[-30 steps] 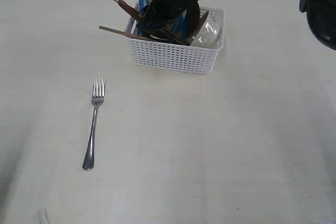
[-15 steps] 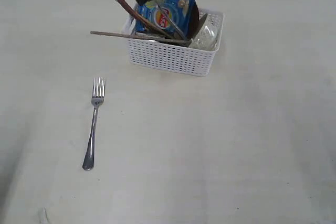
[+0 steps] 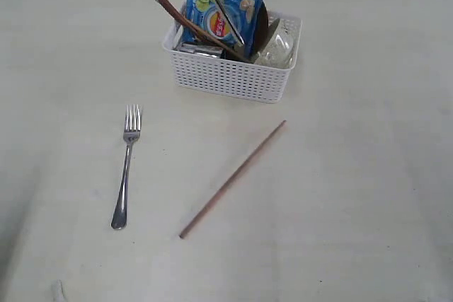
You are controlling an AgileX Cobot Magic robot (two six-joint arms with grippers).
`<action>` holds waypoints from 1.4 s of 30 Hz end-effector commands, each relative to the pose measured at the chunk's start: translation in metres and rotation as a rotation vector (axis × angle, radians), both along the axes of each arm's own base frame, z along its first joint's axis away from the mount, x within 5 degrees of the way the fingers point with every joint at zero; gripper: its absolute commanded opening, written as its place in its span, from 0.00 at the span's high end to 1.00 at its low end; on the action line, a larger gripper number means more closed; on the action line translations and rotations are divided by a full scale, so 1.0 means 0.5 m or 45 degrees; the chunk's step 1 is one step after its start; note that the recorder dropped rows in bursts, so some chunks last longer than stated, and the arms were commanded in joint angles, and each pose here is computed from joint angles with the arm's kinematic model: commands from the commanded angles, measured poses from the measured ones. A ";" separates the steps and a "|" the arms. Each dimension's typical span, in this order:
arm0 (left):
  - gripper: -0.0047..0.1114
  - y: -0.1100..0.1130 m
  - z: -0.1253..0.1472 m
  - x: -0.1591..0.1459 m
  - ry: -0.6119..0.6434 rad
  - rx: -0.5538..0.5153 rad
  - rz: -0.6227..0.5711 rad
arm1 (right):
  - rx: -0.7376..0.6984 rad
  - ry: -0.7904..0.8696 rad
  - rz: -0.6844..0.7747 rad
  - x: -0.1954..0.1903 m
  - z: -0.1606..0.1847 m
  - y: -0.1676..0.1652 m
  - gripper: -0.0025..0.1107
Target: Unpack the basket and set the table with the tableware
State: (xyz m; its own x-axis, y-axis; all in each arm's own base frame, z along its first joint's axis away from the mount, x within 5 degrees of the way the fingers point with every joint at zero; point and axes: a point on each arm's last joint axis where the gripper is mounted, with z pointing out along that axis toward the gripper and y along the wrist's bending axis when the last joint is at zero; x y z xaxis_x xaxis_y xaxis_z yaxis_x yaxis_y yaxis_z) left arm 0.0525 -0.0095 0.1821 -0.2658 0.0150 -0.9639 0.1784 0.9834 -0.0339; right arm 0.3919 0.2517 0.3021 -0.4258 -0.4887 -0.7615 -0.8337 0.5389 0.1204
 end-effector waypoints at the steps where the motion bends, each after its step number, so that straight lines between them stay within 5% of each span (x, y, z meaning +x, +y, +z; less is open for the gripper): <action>1: 0.96 0.000 0.000 0.000 -0.014 0.003 -0.005 | -0.021 0.008 0.007 -0.007 0.016 -0.015 0.98; 19: 0.96 0.000 0.000 0.000 -0.014 0.003 -0.005 | -0.037 0.330 -0.209 0.020 0.040 -0.203 0.98; 24: 0.96 0.000 0.000 0.000 -0.014 0.003 -0.005 | 0.052 0.496 -0.279 0.014 0.015 -0.201 0.98; 29: 0.96 0.000 0.000 0.000 -0.014 0.003 -0.005 | 0.399 0.780 -0.157 -0.036 -0.020 -0.102 0.98; 34: 0.96 0.000 0.000 0.000 -0.014 0.003 -0.005 | 0.351 0.839 -0.093 -0.148 -0.098 0.064 0.98; 42: 0.96 0.000 0.000 0.000 -0.014 0.003 -0.005 | 0.541 0.989 -0.250 -0.223 -0.152 0.143 0.98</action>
State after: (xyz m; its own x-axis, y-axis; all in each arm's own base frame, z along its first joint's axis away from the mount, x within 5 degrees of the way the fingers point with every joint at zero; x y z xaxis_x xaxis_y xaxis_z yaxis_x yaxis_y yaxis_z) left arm 0.0525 -0.0095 0.1821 -0.2658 0.0150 -0.9639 0.1784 0.9834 -0.0339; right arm 0.2888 0.3141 0.2283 -0.9189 -0.1817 -0.3502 -0.3940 0.4669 0.7917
